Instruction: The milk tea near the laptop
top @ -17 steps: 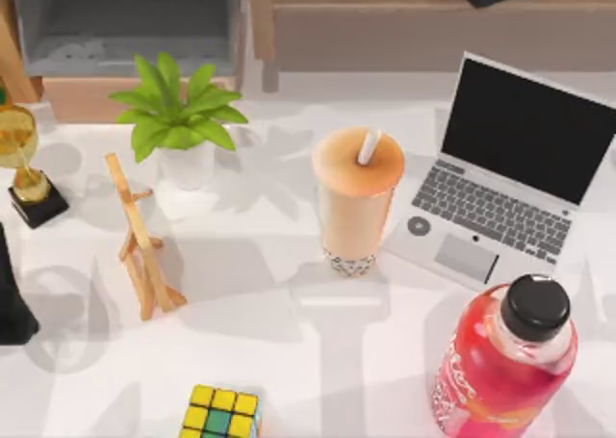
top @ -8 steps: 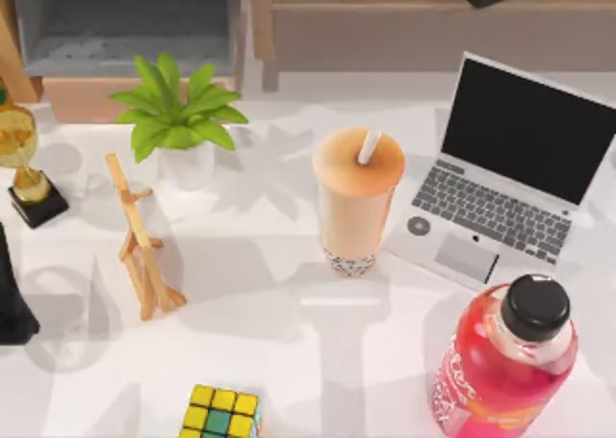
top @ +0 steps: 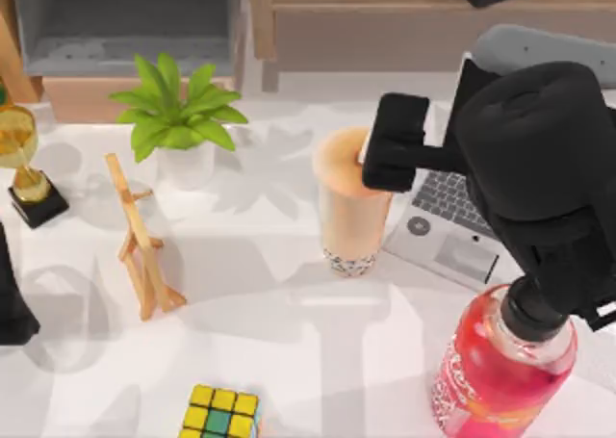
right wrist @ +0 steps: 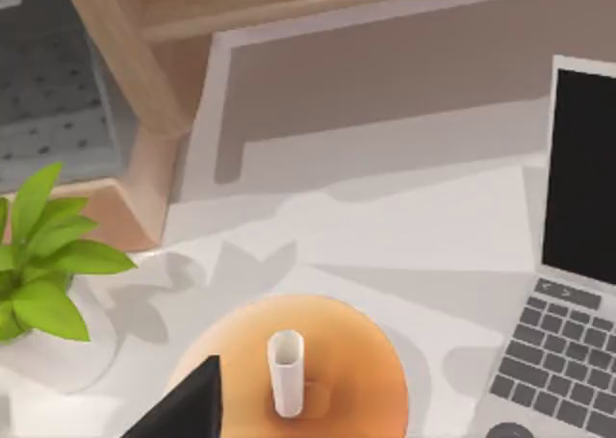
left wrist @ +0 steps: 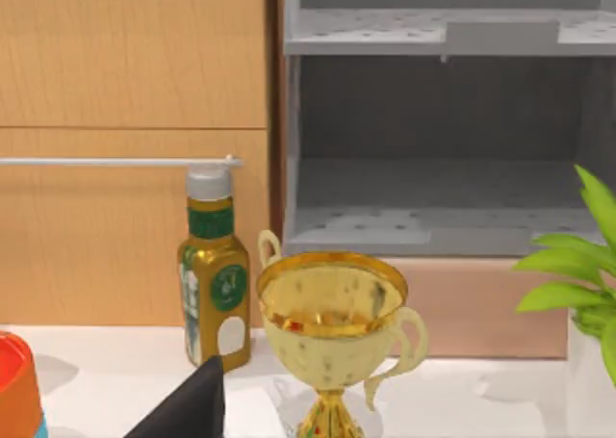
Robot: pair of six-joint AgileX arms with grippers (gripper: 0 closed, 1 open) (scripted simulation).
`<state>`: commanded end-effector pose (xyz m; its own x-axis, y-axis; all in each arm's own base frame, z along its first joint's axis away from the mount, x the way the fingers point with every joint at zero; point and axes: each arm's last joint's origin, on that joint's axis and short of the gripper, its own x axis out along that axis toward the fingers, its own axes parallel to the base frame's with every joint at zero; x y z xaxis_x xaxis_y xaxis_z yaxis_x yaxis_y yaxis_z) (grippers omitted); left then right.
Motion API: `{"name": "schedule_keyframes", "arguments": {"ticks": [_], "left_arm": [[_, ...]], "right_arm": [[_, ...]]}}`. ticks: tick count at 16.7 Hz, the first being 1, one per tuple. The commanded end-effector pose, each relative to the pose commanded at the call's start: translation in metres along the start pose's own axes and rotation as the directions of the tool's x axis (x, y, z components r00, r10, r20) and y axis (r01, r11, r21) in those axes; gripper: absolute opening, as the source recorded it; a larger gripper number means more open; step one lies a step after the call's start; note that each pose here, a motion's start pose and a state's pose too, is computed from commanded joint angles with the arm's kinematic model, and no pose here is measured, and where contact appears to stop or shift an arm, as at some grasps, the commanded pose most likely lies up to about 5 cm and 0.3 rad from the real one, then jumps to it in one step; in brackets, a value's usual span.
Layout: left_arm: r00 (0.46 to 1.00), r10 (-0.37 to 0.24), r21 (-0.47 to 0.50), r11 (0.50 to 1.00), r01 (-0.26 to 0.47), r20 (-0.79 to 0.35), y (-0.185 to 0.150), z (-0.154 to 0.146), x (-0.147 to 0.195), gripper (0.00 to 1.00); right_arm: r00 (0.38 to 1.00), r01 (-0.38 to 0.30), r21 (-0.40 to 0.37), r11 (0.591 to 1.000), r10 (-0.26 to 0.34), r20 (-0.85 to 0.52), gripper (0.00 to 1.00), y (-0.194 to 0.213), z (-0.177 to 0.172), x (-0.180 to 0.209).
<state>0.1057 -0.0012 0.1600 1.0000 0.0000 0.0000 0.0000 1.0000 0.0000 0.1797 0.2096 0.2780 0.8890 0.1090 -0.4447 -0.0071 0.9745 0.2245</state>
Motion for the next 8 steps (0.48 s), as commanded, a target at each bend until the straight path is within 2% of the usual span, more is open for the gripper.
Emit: {"name": "schedule_keyframes", "arguments": {"ticks": [4, 8], "left_arm": [[1.0, 0.0, 0.0, 1.0, 0.0, 0.0, 0.0, 0.0, 0.0, 1.0], [1.0, 0.0, 0.0, 1.0, 0.0, 0.0, 0.0, 0.0, 0.0, 1.0]], "right_arm": [[0.992, 0.086, -0.131, 0.988, -0.097, -0.08, 1.0, 0.05, -0.051, 0.031], [0.983, 0.127, -0.196, 0.972, -0.149, -0.105, 1.0, 0.065, -0.082, 0.045]]}}
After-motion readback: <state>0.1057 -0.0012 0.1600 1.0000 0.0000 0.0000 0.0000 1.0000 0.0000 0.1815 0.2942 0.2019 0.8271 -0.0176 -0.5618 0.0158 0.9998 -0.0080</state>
